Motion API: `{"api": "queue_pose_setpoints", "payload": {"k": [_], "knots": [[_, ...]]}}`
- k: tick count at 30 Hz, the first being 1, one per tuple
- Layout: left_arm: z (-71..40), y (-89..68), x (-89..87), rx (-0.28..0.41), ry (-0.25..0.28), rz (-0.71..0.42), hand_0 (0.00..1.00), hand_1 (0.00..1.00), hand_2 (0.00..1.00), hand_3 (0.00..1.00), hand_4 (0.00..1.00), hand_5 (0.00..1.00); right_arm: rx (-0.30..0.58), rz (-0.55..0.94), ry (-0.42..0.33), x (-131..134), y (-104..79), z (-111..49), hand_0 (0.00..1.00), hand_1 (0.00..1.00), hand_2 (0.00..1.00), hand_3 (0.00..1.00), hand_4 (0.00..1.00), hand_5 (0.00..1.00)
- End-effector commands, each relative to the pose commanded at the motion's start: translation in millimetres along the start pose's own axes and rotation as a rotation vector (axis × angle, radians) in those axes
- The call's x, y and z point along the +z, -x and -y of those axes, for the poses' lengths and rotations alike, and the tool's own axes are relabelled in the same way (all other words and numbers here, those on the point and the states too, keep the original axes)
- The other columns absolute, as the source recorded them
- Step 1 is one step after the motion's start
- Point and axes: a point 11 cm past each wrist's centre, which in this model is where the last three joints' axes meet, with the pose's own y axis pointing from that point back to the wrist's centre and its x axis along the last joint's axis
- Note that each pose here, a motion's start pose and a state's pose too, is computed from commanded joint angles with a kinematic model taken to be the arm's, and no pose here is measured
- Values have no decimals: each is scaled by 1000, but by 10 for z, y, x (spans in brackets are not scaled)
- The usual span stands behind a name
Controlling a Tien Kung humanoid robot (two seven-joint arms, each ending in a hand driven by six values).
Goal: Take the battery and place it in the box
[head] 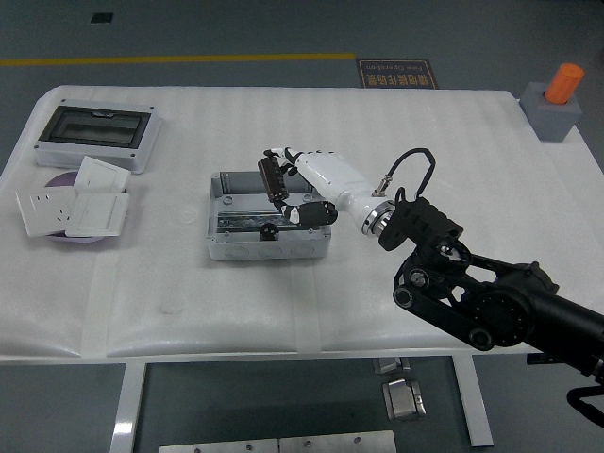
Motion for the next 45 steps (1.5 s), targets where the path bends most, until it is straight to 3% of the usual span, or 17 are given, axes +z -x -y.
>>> {"api": "queue_pose_setpoints", "payload": {"k": [5,6,10,11,16,21,27,32,38,45], "knots": [[-4,-20,1,3,-2,-3,627,652,490,556,459,367,-7,-17,31,115,18,3,853,761,740,726,621,346],[-5,-19,2,3,-2,-2,627,652,486,555,460,370,-10,-19,35,131,24,2,998,916,924,985,892,545],[-6,-13,11,1,0,-1,627,652,486,555,460,370,-21,-23,48,175,63,-7,998,916,924,985,892,545],[-6,-12,11,1,0,-1,627,651,485,553,464,371,-24,-24,50,182,75,-12,998,976,991,998,998,609],[-2,-6,-4,0,-5,-1,627,651,485,553,464,371,-17,-9,55,202,72,-37,998,976,991,998,998,609],[4,-4,-21,0,-8,-2,627,651,484,552,464,366,38,46,57,234,-68,-100,998,984,992,998,998,629],[10,5,-37,-2,-8,-6,626,651,482,551,465,362,150,216,78,407,-320,-373,998,976,977,998,998,640],[23,24,-73,-6,-15,-8,627,651,481,552,464,355,247,325,165,800,-539,-687,998,959,951,998,998,638],[41,48,-122,-10,-23,-9,626,651,481,552,462,338,378,399,262,1234,-782,-1084,998,913,904,998,998,634],[48,32,-154,-7,-26,-12,626,651,481,551,461,327,536,453,314,1508,-1097,-1456,998,885,874,975,998,610]]}}
